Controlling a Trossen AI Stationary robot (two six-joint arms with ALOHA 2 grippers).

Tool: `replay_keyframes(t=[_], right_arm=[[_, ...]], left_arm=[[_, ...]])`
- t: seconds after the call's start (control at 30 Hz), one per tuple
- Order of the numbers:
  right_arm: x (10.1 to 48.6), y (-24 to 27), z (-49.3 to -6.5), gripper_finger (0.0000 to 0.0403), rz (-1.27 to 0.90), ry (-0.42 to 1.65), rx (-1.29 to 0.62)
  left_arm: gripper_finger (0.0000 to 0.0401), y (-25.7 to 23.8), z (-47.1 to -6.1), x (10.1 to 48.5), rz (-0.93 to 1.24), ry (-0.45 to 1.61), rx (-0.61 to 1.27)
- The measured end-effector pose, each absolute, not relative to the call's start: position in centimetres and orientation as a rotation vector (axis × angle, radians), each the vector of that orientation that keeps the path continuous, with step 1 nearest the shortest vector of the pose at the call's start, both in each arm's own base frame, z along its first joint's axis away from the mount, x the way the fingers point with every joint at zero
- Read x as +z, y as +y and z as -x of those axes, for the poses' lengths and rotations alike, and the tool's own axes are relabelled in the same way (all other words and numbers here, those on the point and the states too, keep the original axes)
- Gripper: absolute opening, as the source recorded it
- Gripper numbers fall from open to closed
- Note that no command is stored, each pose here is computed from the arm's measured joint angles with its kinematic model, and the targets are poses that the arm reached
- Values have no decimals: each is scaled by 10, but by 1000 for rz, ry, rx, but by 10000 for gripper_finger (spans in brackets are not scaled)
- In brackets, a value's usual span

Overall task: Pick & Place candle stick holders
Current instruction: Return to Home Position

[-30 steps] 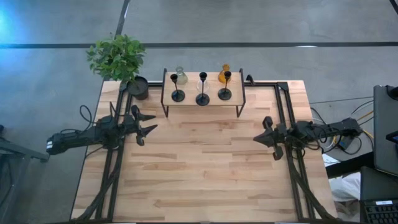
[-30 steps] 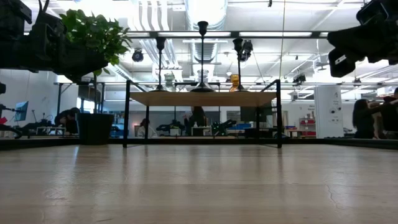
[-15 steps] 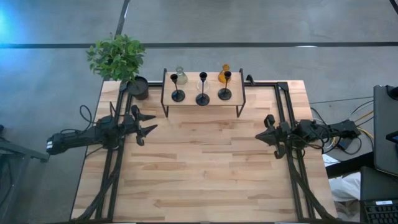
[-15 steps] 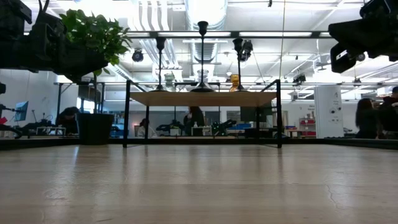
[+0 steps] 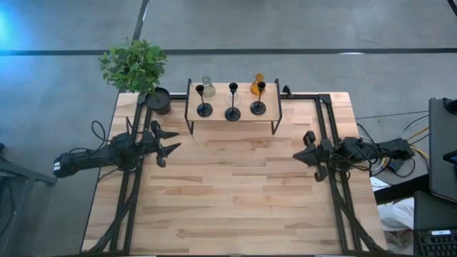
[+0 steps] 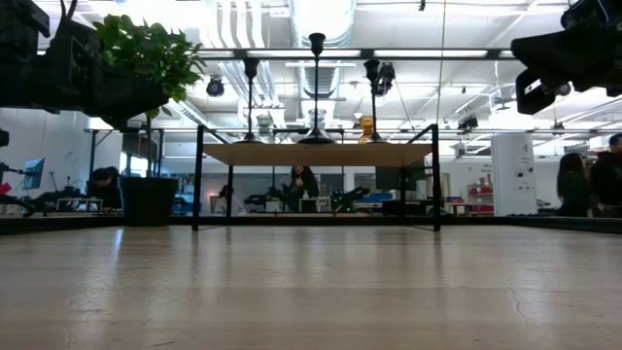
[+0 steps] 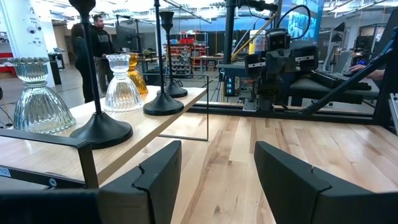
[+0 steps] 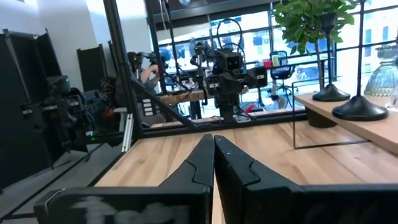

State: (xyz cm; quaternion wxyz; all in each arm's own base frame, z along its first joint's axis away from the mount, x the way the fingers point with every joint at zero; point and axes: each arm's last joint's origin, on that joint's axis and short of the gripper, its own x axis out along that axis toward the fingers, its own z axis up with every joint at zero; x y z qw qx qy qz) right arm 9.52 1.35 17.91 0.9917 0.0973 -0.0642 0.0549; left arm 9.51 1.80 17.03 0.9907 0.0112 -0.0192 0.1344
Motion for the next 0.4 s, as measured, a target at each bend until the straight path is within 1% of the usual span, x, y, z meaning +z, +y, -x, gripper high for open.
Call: replay_keyframes(t=[0.4], right_arm=[[179,8,-96,9,-191,-135,47]], left_arm=[[209,18,-95,170,-23,-38,270]])
